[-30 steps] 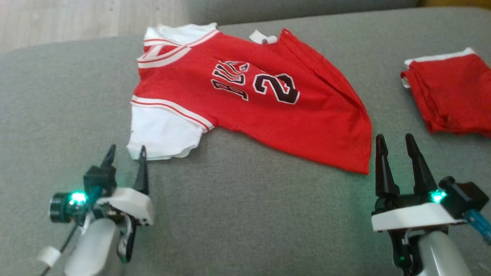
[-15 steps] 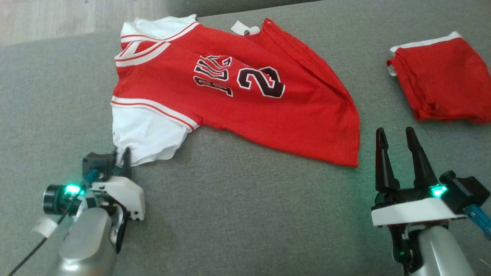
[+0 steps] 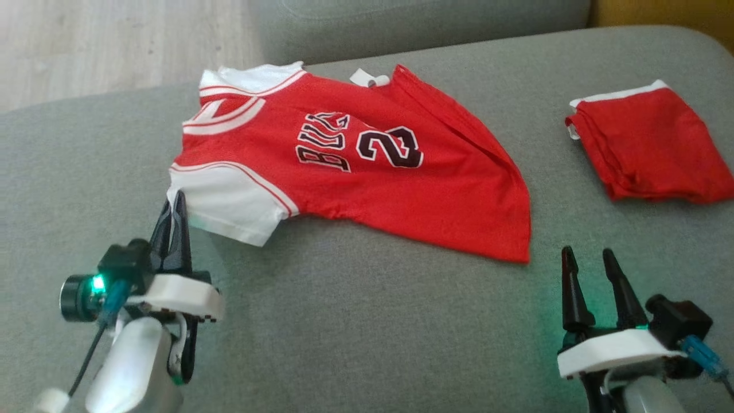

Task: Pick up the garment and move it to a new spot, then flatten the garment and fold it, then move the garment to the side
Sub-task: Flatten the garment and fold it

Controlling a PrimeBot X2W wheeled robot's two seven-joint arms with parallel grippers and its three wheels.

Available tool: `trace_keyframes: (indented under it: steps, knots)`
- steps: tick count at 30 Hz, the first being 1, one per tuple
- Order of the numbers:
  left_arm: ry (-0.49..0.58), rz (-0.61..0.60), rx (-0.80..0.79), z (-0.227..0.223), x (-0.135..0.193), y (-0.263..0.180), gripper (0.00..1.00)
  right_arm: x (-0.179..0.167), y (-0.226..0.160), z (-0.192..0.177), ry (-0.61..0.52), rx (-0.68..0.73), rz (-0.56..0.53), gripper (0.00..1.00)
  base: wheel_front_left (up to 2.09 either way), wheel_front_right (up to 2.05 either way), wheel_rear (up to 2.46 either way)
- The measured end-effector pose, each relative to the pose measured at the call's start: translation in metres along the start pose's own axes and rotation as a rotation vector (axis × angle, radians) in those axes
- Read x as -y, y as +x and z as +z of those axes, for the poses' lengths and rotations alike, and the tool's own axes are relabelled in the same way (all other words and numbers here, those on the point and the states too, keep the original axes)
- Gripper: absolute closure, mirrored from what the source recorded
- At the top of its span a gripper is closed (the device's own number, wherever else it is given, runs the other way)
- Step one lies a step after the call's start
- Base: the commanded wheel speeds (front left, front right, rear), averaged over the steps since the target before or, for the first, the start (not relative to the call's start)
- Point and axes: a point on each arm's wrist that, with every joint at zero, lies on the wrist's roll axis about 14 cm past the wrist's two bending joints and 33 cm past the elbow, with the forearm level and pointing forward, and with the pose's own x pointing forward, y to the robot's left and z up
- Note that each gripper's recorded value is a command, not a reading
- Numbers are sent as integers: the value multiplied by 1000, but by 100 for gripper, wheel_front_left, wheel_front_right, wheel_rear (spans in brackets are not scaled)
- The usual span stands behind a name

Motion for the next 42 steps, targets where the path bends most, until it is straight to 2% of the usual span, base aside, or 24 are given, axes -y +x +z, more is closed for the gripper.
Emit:
trace_keyframes:
  steps: [4, 9, 17, 25, 26, 27, 28, 35, 38, 42]
  knots:
    - [-23, 18, 89, 22, -1, -16, 100, 6, -3, -17, 18, -55, -21, 0, 0, 0, 0]
    - [-38, 32, 120, 26, -3, -33, 100, 7, -3, -43, 53, -139, -36, 0, 0, 0, 0]
    - [-36, 31, 138, 30, -3, -36, 100, -12, 21, -64, 108, -227, 3, 0, 0, 0, 0]
    - [-28, 32, 131, 27, -3, -39, 100, -21, 35, -80, 74, -302, 33, 0, 0, 0, 0]
    - [-28, 31, 130, 27, -3, -39, 100, -22, 36, -80, 65, -306, 40, 4, 0, 0, 0]
    - [-28, 30, 130, 27, -3, -39, 100, -22, 37, -80, 62, -308, 43, 29, 0, 0, 0]
    - [-26, 30, 130, 27, -3, -39, 100, -23, 37, -80, 54, -311, 51, 100, 0, 0, 0]
    - [-37, 28, 131, 30, -1, -38, 100, -31, 42, -63, 81, -257, 67, 100, 0, 0, 0]
    - [-57, 22, 151, 37, 0, -38, 100, -37, 52, -34, 84, -160, 92, 100, 0, 0, 0]
    - [-53, -38, 211, 58, 7, -37, 100, -56, 63, 17, 3, 4, 166, 100, 0, 0, 0]
